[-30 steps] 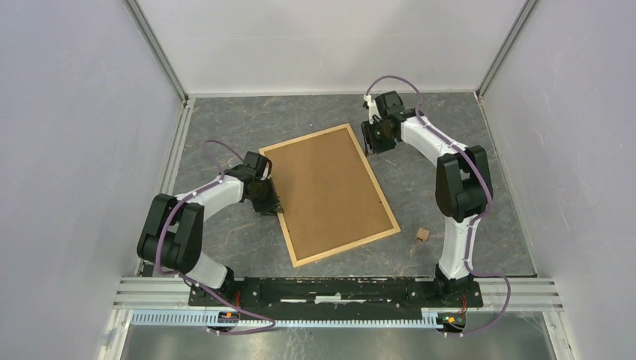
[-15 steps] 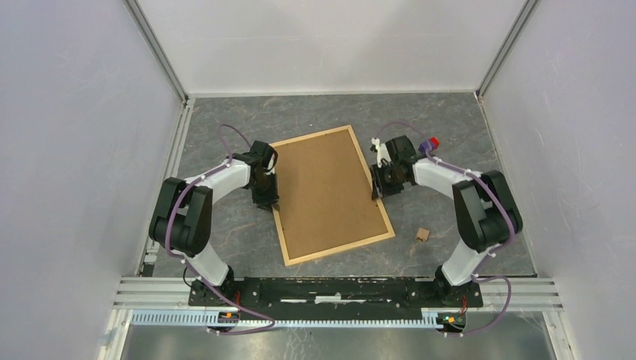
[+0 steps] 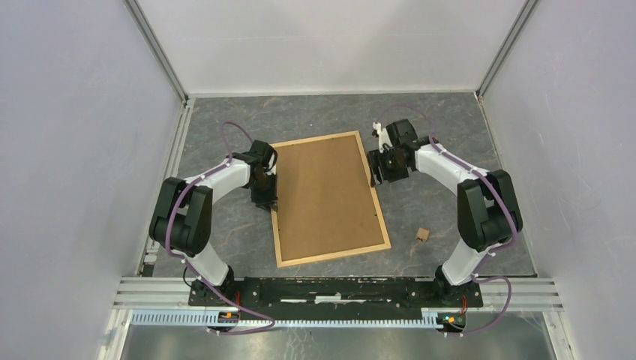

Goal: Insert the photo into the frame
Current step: Install the photo frame at the center of the board.

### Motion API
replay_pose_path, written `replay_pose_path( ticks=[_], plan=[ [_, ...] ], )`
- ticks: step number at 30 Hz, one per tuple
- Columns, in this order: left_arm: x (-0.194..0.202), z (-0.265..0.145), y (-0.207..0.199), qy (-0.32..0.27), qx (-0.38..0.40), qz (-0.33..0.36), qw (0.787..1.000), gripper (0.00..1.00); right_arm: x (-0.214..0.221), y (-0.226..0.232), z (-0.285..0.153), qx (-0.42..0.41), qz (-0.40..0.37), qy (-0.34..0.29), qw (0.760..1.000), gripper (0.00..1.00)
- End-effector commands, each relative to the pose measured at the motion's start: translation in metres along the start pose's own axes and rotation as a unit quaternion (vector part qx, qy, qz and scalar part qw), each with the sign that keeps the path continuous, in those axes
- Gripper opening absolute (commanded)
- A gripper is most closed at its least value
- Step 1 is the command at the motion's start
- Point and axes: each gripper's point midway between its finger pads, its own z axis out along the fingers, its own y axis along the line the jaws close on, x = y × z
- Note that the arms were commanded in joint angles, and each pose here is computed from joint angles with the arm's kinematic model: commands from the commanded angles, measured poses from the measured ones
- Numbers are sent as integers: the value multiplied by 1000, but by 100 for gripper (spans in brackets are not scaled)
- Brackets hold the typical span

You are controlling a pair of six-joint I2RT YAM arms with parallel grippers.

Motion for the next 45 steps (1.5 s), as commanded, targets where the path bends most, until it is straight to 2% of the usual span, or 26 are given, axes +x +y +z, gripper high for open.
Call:
replay_pose_path(
  ticks=[1,5,12,34,36,41,45],
  plan=[
    [12,1,11,8,-28,43,999,5,-26,-16,-12,29,-23,-17,999,73],
    [14,0,6,5,-24,49,998,2,-22,-31,-18,60,-28,-19,998,86],
    [5,-9,11,-11,-44,58,997,2,-4,-35,-19,71,-26,-22,997,95],
    [5,-6,20,9,-74,58,996,2,-14,-36,7,58,-36,0,998,98],
    [4,-5,21,6,-75,58,995,2,-15,-36,8,57,-31,5,998,92],
    [4,-2,21,8,-75,58,995,2,-13,-34,8,36,-17,8,999,68],
    [5,-1,21,11,-75,58,995,2,-5,-25,15,3,-17,23,1000,60]
  ],
)
